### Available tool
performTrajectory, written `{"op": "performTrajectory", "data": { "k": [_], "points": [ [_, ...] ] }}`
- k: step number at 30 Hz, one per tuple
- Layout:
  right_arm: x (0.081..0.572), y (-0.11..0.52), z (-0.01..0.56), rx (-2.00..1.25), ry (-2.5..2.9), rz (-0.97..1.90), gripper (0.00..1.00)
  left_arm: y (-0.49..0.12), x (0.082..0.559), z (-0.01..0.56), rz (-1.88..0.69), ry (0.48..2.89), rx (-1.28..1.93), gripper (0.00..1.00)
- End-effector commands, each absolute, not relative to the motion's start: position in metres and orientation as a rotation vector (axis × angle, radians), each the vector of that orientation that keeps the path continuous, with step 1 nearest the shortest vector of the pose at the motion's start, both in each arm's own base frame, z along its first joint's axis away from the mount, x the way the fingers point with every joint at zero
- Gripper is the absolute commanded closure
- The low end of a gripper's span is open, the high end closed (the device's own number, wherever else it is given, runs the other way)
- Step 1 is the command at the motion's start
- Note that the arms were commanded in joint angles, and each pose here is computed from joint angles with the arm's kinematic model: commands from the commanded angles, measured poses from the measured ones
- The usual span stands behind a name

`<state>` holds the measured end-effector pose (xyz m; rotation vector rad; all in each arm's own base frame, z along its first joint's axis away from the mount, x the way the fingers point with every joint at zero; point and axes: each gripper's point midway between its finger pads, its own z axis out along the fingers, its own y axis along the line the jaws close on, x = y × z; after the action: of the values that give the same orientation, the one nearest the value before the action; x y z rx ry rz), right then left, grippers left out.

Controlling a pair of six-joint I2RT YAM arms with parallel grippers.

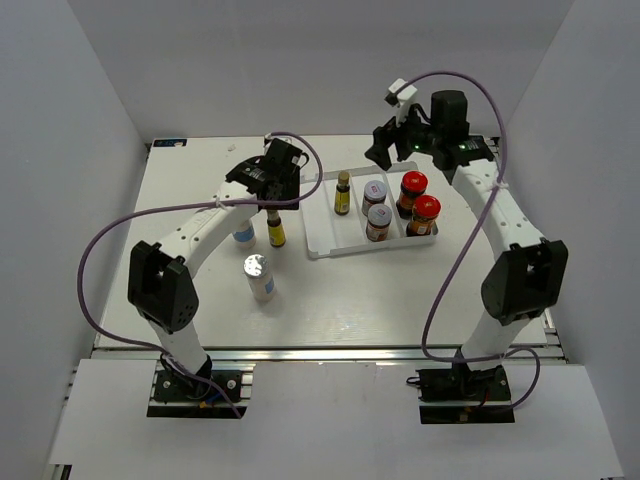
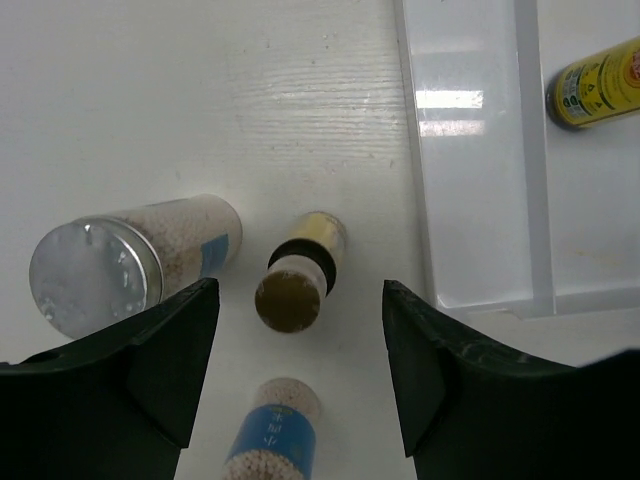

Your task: Organize the condiment bottles

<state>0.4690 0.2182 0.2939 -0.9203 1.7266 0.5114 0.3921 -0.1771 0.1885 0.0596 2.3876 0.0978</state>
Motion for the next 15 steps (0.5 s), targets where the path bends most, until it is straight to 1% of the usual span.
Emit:
{"op": "performTrajectory", "data": {
  "k": [1, 10, 15],
  "points": [
    [0.45, 0.213, 0.299, -0.911, 1.713, 0.559, 0.11, -0.188, 0.404, 0.194, 0.047, 2.379, 0.08, 0.24],
    [0.44, 0.185, 0.301, -0.837, 1.738, 0.554, 0.11, -0.181, 0.408, 0.17, 0.069, 2.441, 0.049, 0.36],
    [0.438, 0.175, 0.293, -0.811, 1.767, 0.556, 0.11, -0.179, 0.403, 0.167, 0.072, 2.461, 0.039, 0.36]
  ]
}}
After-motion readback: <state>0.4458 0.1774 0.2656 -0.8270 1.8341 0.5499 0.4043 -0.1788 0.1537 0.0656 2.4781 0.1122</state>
